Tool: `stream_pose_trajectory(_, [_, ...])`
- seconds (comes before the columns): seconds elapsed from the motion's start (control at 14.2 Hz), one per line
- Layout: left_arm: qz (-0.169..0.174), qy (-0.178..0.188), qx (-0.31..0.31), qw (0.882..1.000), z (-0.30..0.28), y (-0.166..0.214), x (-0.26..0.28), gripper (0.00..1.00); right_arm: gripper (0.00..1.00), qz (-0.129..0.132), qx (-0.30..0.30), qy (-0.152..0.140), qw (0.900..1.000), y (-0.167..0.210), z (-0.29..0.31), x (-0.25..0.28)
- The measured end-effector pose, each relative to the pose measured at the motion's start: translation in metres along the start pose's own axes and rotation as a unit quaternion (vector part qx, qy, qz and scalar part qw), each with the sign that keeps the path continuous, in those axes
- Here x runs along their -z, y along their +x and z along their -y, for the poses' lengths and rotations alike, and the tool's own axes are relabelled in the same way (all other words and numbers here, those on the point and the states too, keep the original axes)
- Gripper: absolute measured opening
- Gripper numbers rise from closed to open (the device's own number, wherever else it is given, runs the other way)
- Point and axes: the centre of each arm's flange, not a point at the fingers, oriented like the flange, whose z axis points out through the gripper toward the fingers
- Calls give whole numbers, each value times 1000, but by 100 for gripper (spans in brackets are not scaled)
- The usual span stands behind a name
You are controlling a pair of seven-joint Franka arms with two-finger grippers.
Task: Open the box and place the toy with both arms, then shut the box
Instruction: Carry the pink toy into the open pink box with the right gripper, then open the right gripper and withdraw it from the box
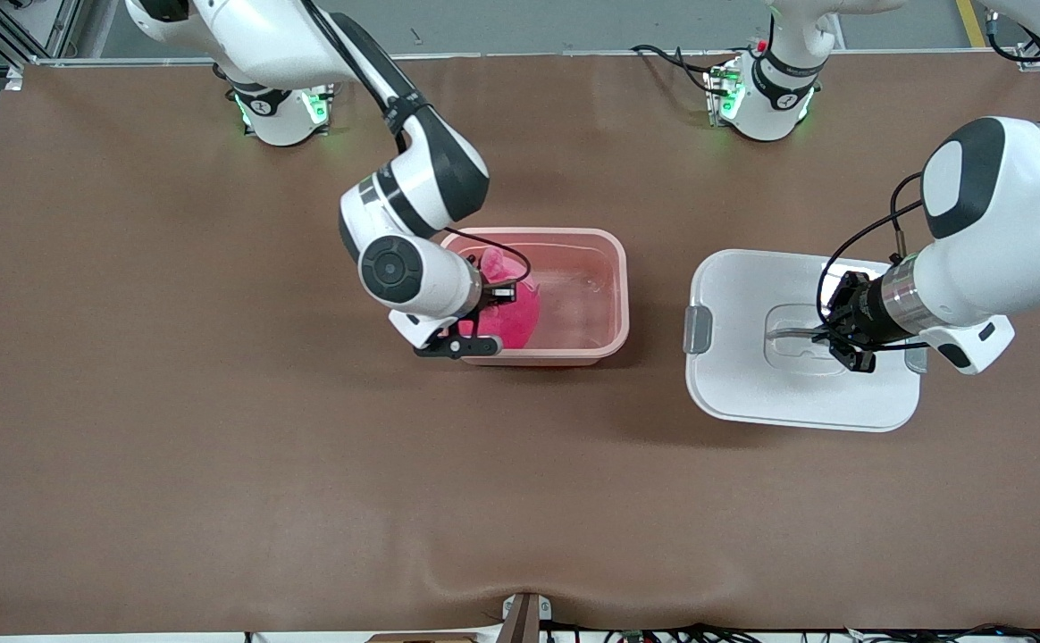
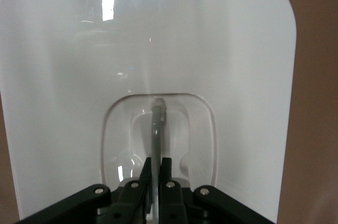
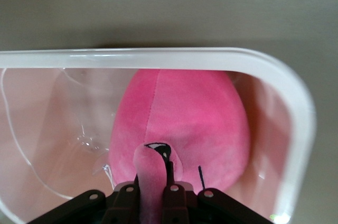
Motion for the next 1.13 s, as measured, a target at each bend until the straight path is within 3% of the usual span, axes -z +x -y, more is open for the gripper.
stream_pose_trajectory(0.63, [0,0,-1,1000,0,0,0,7,13,-68,9,24,997,-46,86,-77])
stream_pose_trajectory(0.99, [0,0,-1,1000,0,0,0,7,13,-97,9,33,995,-42,91,-121])
stream_pose_trajectory(1.13, [0,0,-1,1000,0,0,0,7,26,-102,8,34,994,-39,91,-118])
